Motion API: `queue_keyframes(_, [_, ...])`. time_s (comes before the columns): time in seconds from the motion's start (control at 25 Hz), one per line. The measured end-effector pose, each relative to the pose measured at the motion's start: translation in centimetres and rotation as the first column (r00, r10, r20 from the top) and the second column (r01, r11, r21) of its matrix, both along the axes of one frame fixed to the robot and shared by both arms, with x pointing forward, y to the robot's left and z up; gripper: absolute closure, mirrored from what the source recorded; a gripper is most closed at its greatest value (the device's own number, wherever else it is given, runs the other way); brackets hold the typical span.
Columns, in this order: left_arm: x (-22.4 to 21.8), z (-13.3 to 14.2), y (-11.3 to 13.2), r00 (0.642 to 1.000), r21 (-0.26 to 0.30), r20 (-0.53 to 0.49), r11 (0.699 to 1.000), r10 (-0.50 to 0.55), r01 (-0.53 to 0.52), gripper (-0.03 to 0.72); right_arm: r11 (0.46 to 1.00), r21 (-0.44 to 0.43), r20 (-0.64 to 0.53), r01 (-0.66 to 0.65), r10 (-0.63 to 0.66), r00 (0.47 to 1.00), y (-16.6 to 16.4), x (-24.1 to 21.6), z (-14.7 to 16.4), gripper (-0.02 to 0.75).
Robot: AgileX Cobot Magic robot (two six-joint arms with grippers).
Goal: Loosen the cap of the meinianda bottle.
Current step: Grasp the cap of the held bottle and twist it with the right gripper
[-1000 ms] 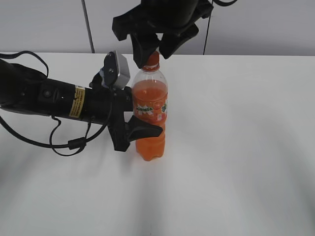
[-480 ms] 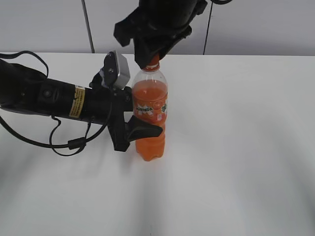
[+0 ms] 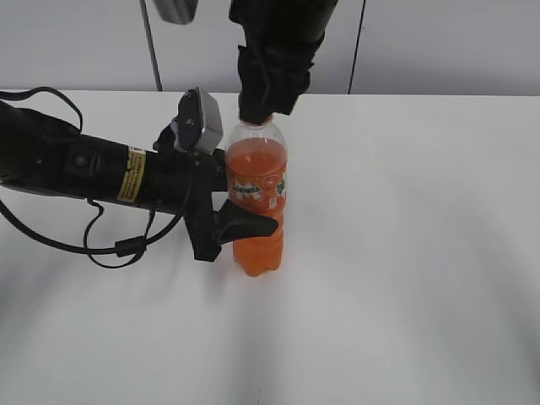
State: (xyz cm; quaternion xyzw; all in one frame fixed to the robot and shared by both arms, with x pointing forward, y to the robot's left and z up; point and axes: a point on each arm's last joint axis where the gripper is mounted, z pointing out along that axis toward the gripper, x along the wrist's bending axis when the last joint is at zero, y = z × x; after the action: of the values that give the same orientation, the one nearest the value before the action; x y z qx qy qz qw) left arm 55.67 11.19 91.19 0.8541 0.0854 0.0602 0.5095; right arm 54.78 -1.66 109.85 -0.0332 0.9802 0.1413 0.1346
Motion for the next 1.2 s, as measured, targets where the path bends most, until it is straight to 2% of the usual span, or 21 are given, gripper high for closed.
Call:
queue_keyframes(0.24, [0.00,0.01,-0.01,1.000,0.001,0.003,1.000,-0.004,0.004,0.255,0.965,-0.081,0.066,-0.250,0.256,0.964,-0.02,-0.03,0.01,0.465])
queue_keyframes(0.48, [-0.04,0.00,-0.01,1.000,0.003,0.005,1.000,-0.010,0.010,0.255,0.876,-0.143,0.103,-0.460,0.476,0.874,0.12,-0.16,0.02,0.465])
queue_keyframes(0.72, [-0.08,0.00,0.03,1.000,0.004,0.008,1.000,-0.019,0.019,0.255,0.849,-0.143,0.107,-0.509,0.524,0.845,0.23,-0.27,0.04,0.465])
queue_keyframes(1.2, [-0.08,0.00,0.05,1.000,0.004,0.010,1.000,-0.022,0.022,0.255,0.842,-0.146,0.110,-0.519,0.536,0.837,0.12,-0.41,0.37,0.465])
